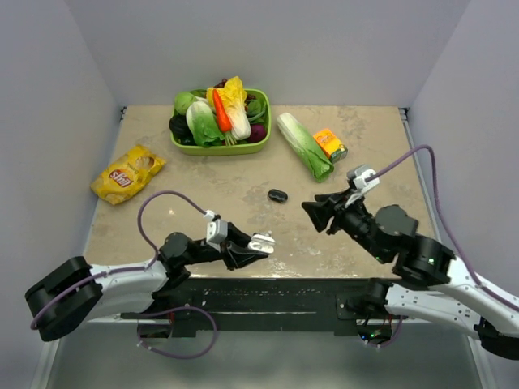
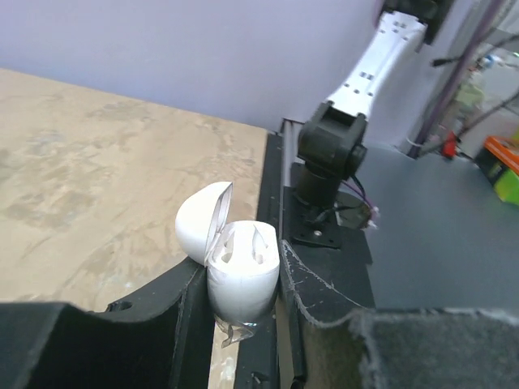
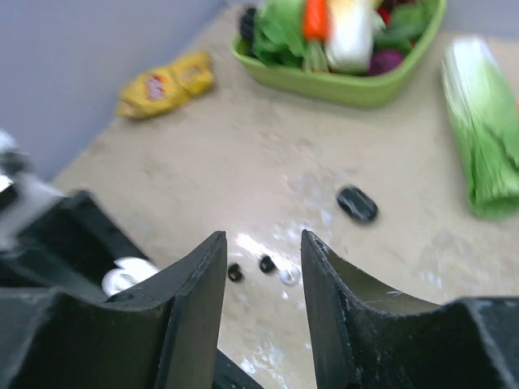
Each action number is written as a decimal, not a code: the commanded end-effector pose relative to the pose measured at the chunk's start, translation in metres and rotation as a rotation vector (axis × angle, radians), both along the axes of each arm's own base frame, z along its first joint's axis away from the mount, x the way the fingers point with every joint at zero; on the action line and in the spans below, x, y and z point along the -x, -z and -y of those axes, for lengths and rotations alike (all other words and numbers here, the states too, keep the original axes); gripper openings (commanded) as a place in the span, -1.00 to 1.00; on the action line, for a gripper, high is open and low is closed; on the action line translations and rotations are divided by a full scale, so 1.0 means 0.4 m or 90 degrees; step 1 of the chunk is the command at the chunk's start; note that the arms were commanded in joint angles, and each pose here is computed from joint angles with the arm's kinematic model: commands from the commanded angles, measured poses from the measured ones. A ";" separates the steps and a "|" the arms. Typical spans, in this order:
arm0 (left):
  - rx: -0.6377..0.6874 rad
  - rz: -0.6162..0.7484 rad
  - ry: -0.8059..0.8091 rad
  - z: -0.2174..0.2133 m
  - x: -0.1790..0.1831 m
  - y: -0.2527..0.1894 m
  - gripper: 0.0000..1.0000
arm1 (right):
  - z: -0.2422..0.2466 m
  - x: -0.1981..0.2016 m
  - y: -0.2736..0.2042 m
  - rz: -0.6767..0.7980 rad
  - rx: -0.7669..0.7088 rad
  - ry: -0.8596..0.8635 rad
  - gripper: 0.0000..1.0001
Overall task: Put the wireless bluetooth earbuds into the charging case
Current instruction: Adjust the earbud at the center of the board.
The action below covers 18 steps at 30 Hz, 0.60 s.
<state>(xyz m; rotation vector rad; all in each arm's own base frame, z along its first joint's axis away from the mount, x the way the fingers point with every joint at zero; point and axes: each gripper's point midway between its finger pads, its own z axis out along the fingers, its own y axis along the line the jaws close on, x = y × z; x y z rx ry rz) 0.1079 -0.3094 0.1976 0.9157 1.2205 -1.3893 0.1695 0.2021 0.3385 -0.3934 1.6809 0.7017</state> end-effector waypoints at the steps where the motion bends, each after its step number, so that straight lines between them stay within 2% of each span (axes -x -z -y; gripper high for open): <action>1: 0.107 0.045 -0.160 -0.080 -0.062 -0.086 -1.00 | -0.015 -0.085 0.205 -0.097 0.001 0.128 -0.13; 4: 0.115 0.035 -0.216 -0.123 -0.076 -0.075 -1.00 | -0.086 -0.096 0.340 -0.148 0.024 0.082 -0.21; 7: 0.117 0.035 -0.236 -0.147 -0.075 -0.064 -1.00 | -0.150 -0.103 0.470 -0.196 0.080 0.049 -0.40; 8: 0.115 0.035 -0.237 -0.149 -0.074 -0.061 -1.00 | -0.173 -0.104 0.484 -0.203 0.081 0.031 -0.59; 11: 0.107 0.036 -0.238 -0.153 -0.071 -0.052 -1.00 | -0.216 -0.116 0.562 -0.228 0.115 0.016 -0.80; 14: 0.107 0.036 -0.239 -0.158 -0.068 -0.045 -1.00 | -0.237 -0.125 0.618 -0.245 0.143 0.010 -0.88; 18: 0.101 0.035 -0.241 -0.160 -0.068 -0.033 -1.00 | -0.247 -0.131 0.676 -0.263 0.175 0.005 -0.89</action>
